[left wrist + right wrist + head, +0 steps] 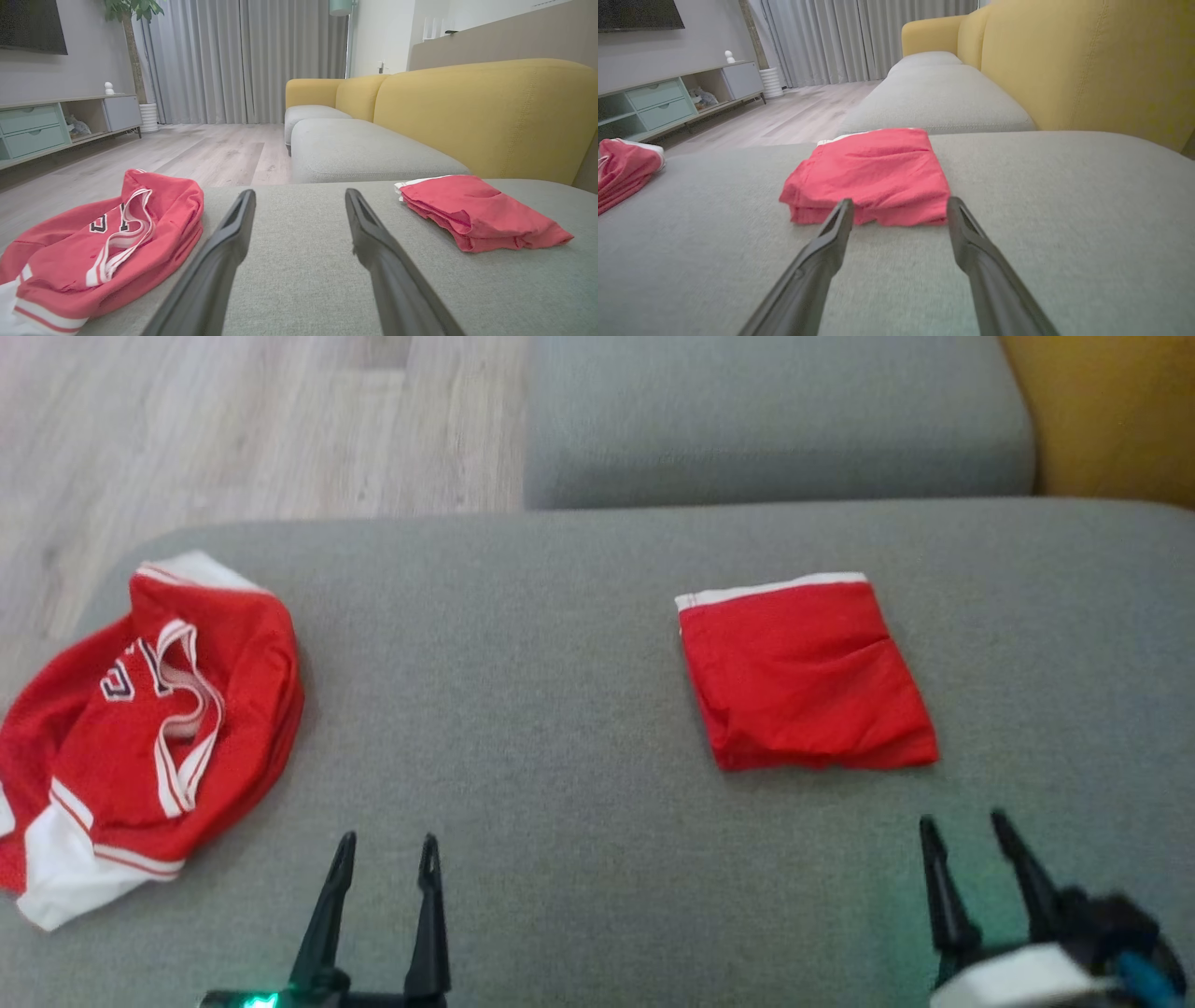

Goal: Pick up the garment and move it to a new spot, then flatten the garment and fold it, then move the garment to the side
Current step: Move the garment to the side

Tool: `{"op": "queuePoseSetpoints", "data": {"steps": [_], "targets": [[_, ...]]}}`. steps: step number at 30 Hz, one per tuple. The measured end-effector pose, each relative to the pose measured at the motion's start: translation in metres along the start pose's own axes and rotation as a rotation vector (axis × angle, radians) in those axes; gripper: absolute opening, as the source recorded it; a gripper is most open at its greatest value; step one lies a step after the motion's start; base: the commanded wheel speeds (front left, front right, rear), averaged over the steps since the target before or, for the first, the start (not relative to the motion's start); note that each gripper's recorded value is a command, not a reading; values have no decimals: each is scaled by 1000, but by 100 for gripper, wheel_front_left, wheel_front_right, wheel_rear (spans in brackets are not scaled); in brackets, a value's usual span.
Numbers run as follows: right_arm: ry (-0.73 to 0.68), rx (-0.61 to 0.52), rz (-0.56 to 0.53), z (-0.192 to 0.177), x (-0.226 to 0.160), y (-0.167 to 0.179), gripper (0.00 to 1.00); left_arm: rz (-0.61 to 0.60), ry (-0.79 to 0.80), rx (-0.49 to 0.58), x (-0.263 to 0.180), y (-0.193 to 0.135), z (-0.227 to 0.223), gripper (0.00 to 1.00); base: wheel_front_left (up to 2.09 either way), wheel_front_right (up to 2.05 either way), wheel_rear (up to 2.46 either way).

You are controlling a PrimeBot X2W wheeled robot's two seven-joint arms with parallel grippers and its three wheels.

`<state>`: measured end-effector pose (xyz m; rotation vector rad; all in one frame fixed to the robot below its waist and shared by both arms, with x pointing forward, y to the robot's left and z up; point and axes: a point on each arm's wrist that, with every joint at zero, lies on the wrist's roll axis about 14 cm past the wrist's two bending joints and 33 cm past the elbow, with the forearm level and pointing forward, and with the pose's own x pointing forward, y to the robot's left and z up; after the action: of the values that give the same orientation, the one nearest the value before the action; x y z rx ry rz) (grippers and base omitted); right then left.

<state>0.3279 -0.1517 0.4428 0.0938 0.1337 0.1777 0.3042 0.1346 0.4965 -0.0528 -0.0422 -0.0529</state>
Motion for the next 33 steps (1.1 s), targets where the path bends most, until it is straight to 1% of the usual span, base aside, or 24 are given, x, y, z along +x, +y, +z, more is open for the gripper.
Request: {"op": "queuePoseSetpoints", "data": {"steps": [4, 10, 13, 17, 20, 22, 23, 24, 25, 26, 29, 32, 33], "targets": [[13, -24, 8, 1, 31, -6, 100, -12, 9, -7, 11, -5, -2, 100, 0, 0, 0], [62, -71, -9, 1, 93, -33, 100, -32, -8, -8, 41, -11, 2, 100, 0, 0, 0], [149, -83, -23, -7, 119, -47, 100, -25, 0, -6, 48, -10, -1, 100, 0, 0, 0], [291, -50, -39, -28, 138, -58, 100, -8, 19, -10, 52, -7, -7, 100, 0, 0, 0], [389, -40, -21, -47, 144, -57, 100, 1, 40, -17, 53, -6, -13, 100, 0, 0, 0], [448, 0, -5, -59, 144, -50, 100, 10, 47, -16, 55, -5, -16, 100, 0, 0, 0], [458, 20, 5, -62, 145, -46, 92, 13, 48, -14, 57, -4, -16, 100, 0, 0, 0], [463, 33, 12, -62, 147, -44, 66, 14, 47, -14, 58, -4, -17, 100, 0, 0, 0], [467, 36, 20, -62, 148, -44, 21, 18, 49, -18, 59, -4, -17, 100, 0, 0, 0], [465, 38, 26, -61, 149, -44, 0, 19, 51, -22, 61, -4, -18, 100, 0, 0, 0], [444, 64, 28, -59, 149, -45, 0, 5, 55, -31, 66, -8, -21, 100, 0, 0, 0], [428, 48, 9, -55, 147, -59, 0, -22, 60, -41, 74, -16, -24, 100, 0, 0, 0], [428, 48, 9, -55, 147, -59, 0, -22, 60, -41, 74, -16, -24, 100, 0, 0, 0]]}}
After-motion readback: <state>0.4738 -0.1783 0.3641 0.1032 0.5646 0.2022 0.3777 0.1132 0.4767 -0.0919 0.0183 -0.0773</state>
